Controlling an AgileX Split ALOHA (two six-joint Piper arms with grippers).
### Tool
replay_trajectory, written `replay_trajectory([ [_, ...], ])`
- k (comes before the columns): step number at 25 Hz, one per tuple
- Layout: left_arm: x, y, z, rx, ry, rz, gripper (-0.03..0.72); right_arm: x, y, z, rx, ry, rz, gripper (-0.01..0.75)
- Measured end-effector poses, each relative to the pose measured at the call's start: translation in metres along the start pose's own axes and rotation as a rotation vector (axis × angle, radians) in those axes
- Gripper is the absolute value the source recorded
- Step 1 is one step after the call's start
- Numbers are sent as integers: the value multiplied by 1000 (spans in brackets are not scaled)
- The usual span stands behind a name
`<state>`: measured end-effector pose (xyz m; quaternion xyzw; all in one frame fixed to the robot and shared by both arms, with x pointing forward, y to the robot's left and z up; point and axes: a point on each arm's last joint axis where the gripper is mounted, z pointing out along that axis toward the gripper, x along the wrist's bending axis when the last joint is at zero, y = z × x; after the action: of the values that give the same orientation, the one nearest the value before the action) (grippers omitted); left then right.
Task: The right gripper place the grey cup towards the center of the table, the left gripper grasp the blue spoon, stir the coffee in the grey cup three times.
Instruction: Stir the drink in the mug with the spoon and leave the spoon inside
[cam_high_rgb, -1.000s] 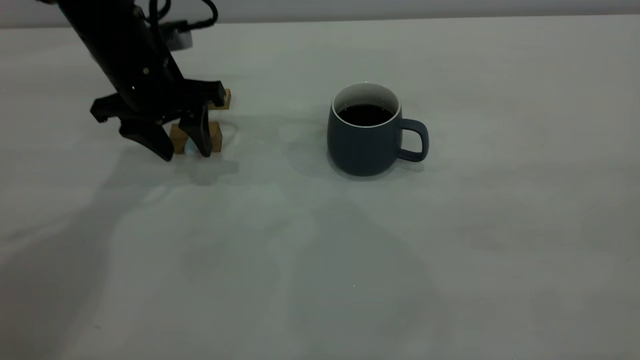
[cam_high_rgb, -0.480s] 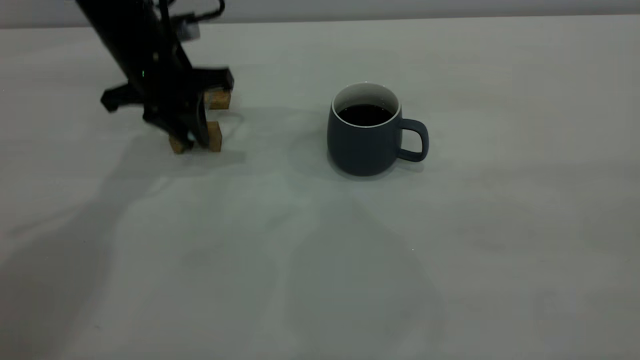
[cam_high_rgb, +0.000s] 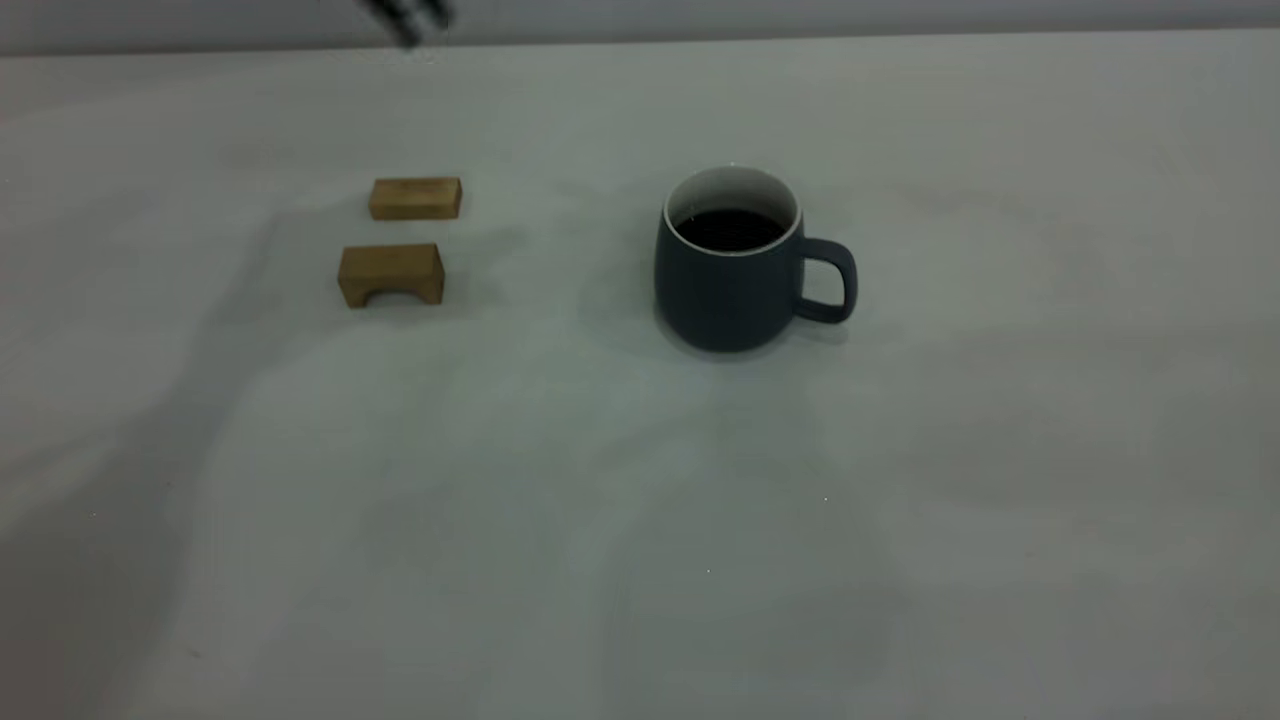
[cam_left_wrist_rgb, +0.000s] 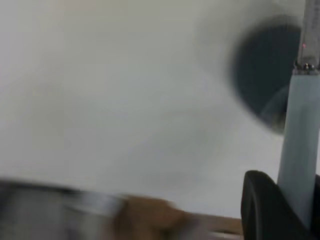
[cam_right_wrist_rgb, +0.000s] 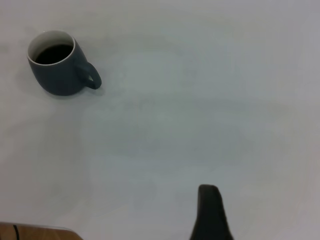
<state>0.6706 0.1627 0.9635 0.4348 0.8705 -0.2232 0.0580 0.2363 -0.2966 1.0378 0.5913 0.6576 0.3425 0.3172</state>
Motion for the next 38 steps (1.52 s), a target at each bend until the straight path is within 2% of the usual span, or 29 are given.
replay_trajectory([
  [3, -15, -11, -3, 144, -134, -299, 166, 0, 0, 0, 0, 0, 0, 592],
  [6, -26, -21, -4, 277, -204, -497, 166, 0, 0, 0, 0, 0, 0, 592],
  [10, -40, -35, 10, 394, -221, -573, 166, 0, 0, 0, 0, 0, 0, 592],
  [19, -60, -49, 81, 668, -220, -682, 166, 0, 0, 0, 0, 0, 0, 592],
  [27, -57, -32, 123, 674, -272, -723, 166, 0, 0, 0, 0, 0, 0, 592],
  [34, -50, -16, 151, 605, -314, -725, 166, 0, 0, 0, 0, 0, 0, 592],
  [38, -50, -12, 155, 548, -370, -627, 166, 0, 0, 0, 0, 0, 0, 592],
])
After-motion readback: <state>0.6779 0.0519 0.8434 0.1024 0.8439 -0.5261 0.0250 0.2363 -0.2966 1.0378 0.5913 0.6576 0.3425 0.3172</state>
